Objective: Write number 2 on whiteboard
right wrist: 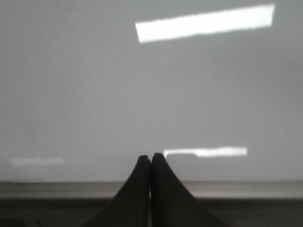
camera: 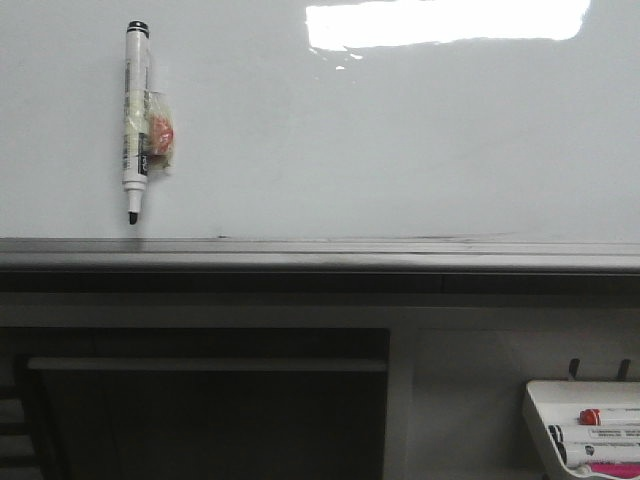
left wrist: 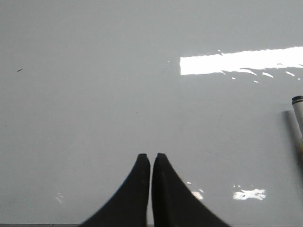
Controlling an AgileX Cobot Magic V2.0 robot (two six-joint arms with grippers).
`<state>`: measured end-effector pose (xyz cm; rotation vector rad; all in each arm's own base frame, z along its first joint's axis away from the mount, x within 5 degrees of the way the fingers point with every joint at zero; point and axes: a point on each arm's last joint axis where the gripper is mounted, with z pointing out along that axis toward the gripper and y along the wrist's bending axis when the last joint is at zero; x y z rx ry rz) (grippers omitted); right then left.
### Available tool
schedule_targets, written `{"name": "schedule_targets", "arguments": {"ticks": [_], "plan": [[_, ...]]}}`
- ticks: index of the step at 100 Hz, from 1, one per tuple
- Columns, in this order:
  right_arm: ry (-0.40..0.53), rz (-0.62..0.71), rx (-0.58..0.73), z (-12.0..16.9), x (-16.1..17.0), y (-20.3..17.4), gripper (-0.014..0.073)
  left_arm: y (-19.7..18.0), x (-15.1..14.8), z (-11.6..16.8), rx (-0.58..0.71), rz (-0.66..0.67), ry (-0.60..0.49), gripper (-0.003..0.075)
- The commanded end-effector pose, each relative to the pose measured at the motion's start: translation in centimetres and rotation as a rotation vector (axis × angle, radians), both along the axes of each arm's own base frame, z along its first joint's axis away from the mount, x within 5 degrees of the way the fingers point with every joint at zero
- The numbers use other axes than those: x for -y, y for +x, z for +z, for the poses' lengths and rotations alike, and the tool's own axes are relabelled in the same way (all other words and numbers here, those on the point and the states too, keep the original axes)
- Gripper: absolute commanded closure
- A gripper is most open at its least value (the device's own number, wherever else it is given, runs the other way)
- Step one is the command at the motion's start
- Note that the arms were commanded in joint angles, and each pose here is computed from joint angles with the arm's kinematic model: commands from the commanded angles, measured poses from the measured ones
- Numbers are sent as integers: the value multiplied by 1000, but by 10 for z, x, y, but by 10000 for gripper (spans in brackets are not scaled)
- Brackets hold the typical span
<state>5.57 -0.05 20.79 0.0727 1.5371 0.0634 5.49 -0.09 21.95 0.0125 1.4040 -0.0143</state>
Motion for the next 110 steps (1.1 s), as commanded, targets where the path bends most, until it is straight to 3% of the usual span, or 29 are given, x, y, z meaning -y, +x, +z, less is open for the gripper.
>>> {"name": "schedule_targets", "arguments": {"ticks": [1,17,41,51,68,75,110], "plan": [[54,2,26,21,0,-3,645,-5,-1,13,102,-5,-49,740],[57,1,-93,43,0,2,645,-4,0,41,-28,-13,-53,740],[57,2,-80,73,0,8,645,12,3,74,-72,-65,-196,720],[57,2,-92,72,0,9,645,23,9,74,-125,-128,-243,625],[57,2,-92,72,0,9,645,46,26,73,-153,-269,-233,334],[57,1,-101,69,0,9,645,56,35,73,-143,-314,-230,275],[91,9,-153,60,-1,10,645,102,108,33,-254,-538,-103,279]]}}
